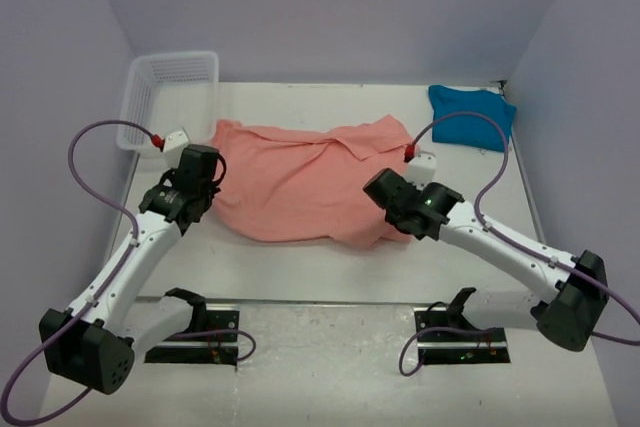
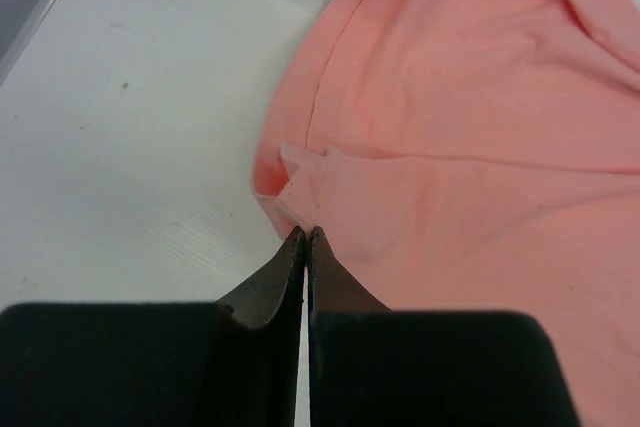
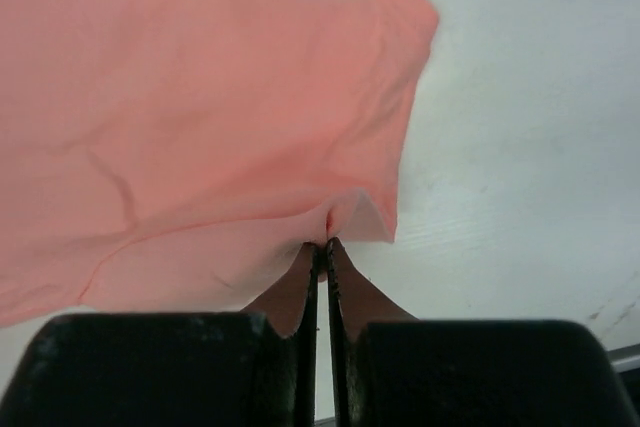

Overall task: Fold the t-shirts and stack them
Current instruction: Flatten out the tshirt

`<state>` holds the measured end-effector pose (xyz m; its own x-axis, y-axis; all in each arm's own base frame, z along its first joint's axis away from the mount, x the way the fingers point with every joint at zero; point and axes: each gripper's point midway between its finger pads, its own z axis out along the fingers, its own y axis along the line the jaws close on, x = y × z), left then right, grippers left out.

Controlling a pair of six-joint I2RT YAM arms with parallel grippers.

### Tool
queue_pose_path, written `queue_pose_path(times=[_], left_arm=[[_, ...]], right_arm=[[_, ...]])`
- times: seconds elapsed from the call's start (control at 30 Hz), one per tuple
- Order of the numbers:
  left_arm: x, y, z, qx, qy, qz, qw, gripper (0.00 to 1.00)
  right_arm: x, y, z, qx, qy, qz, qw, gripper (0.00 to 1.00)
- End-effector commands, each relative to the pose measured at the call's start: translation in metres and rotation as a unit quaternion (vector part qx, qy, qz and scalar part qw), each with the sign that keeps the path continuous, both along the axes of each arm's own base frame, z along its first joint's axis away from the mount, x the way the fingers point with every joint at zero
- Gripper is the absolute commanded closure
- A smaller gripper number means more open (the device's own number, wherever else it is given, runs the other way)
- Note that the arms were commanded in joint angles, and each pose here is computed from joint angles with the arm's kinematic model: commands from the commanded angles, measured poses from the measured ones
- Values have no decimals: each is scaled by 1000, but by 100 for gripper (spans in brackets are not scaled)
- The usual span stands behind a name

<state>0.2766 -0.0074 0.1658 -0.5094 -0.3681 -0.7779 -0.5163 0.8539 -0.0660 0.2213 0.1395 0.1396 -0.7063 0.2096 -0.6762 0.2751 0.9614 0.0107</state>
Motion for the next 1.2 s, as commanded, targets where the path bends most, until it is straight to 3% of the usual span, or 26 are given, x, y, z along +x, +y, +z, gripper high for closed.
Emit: queue_pose_path(times=[0.0, 0.23, 0.5, 0.67, 0.8, 1.0, 1.17], left_arm=[[15, -4, 57, 5, -85, -27, 996, 100], [21, -10, 122, 6, -159, -58, 986, 100], [13, -3, 194, 21, -239, -67, 969, 100], [3, 1, 241, 27, -289, -75, 954, 100], [-13, -2, 294, 15, -365, -101, 925, 100], [-37, -6, 356, 12, -430, -139, 892, 100], [-61, 12, 405, 38, -474, -118, 872, 100]], right_arm=[[38, -23, 70, -31, -94, 7, 995, 100], [81, -59, 173, -31, -190, -2, 981, 100], [95, -88, 269, -52, -276, 8, 960, 100], [77, -104, 341, -52, -350, 12, 935, 100], [52, -106, 392, -27, -419, 41, 907, 100], [11, -128, 445, -32, -479, 41, 876, 100], [-24, -148, 484, -46, -524, 42, 850, 100]])
